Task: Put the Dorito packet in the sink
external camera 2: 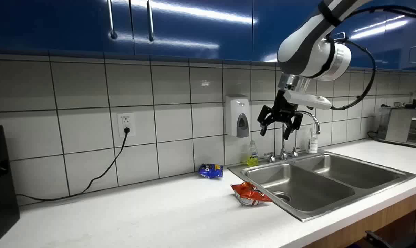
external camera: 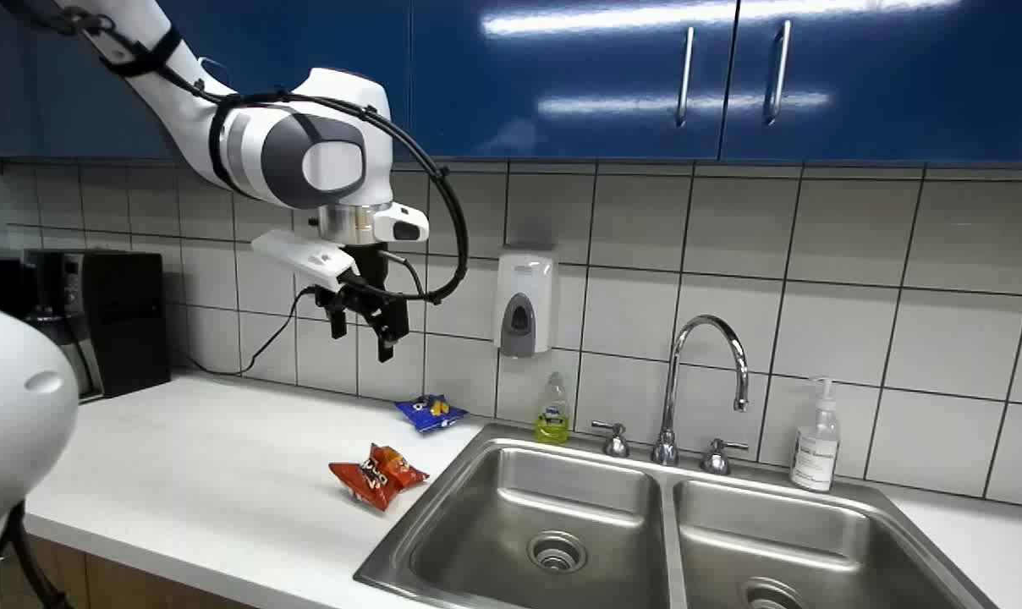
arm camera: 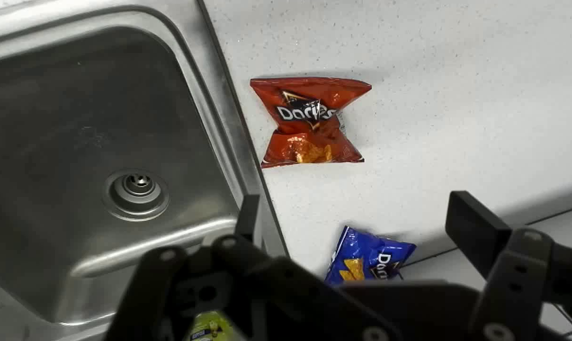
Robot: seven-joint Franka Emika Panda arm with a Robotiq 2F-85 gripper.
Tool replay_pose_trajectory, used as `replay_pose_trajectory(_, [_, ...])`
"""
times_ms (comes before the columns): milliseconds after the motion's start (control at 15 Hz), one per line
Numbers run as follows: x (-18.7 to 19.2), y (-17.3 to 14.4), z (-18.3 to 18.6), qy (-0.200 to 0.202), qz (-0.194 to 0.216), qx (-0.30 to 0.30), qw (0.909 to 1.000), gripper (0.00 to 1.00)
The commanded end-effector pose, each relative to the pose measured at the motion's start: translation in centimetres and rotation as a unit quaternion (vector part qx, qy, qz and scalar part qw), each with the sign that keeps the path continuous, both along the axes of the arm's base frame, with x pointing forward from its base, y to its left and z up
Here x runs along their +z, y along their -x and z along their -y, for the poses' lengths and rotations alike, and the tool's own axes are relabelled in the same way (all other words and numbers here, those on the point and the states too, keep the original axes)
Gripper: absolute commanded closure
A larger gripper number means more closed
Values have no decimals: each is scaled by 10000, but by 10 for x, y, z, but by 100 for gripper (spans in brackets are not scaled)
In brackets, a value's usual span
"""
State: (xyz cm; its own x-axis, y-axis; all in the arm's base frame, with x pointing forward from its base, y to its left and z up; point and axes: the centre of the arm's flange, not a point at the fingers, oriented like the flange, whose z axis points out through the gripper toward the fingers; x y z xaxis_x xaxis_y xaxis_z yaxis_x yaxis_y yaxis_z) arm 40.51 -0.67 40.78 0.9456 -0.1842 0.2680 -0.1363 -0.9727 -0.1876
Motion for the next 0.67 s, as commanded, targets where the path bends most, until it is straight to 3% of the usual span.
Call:
replay_pose_trajectory(0, [0, 0, 0, 0, -1, 0, 10000, 0])
replay_pose_trajectory(400, [0, 0, 0, 50, -22, 35, 10000, 0])
replay_pose_trajectory(600, [-6, -2, -1, 509, -266, 271, 9980, 0])
